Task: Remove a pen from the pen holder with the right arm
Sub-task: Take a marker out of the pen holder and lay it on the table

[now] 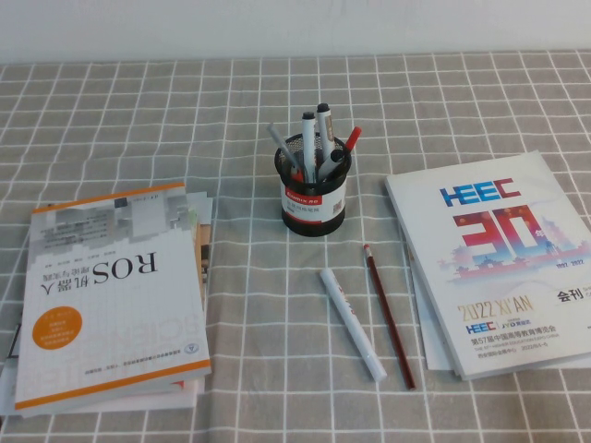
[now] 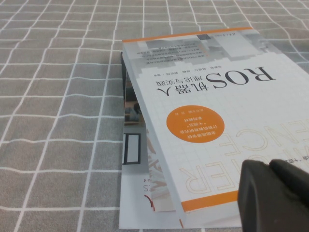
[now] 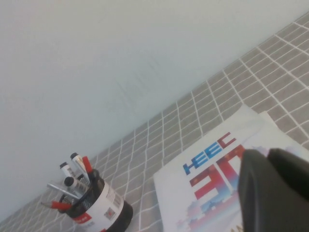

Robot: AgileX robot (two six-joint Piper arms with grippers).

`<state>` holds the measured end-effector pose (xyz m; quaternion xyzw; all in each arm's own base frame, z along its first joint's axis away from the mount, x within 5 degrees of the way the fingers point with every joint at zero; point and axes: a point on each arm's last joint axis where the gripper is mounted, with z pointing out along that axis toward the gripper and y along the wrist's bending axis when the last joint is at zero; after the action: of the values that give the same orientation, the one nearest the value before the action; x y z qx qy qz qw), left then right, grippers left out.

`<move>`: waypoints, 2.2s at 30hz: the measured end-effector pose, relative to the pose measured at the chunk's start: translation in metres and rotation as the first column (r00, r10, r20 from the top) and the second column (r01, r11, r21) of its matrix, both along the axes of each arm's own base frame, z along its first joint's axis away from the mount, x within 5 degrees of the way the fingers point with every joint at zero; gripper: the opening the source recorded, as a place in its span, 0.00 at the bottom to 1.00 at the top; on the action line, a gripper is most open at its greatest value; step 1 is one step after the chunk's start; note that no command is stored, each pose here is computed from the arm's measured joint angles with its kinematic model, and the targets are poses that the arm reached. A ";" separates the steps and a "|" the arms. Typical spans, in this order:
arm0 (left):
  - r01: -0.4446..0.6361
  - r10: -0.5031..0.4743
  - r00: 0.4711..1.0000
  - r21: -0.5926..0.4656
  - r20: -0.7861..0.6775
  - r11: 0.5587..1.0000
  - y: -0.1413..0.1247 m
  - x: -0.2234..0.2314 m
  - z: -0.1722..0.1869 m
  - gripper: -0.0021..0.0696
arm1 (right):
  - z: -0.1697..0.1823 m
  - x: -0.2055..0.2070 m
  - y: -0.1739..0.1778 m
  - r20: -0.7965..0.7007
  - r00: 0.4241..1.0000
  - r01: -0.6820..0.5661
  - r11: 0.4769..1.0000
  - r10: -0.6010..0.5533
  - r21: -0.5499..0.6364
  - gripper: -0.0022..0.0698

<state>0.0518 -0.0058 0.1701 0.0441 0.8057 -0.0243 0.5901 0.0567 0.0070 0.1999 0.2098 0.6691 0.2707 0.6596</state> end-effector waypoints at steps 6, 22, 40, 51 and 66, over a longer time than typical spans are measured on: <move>0.000 0.000 1.000 0.000 0.000 1.000 0.000 0.000 0.000 0.02 | 0.008 -0.001 0.003 -0.005 0.999 -0.035 0.999 0.035 0.019 0.01; 0.000 0.000 1.000 0.000 0.000 1.000 0.000 0.000 0.000 0.02 | 0.073 0.056 0.027 -0.515 0.809 -0.442 0.871 0.283 -0.214 0.01; 0.000 0.000 1.000 0.000 0.000 1.000 0.000 0.000 0.000 0.02 | 0.099 0.146 0.117 -0.440 0.758 -0.640 0.679 0.482 -0.359 0.01; 0.000 0.000 1.000 0.000 0.000 1.000 0.000 0.000 0.000 0.02 | 0.070 0.176 0.203 -0.403 0.746 -0.663 0.544 0.530 -0.514 0.23; 0.000 0.000 1.000 0.000 0.000 1.000 0.000 0.000 0.000 0.02 | 0.025 0.213 0.238 -0.102 0.799 -0.500 0.562 0.592 -0.658 0.57</move>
<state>0.0518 -0.0058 0.1701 0.0441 0.8057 -0.0243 0.5901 0.2701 0.2453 0.2251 -0.2713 0.7064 0.2223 0.6148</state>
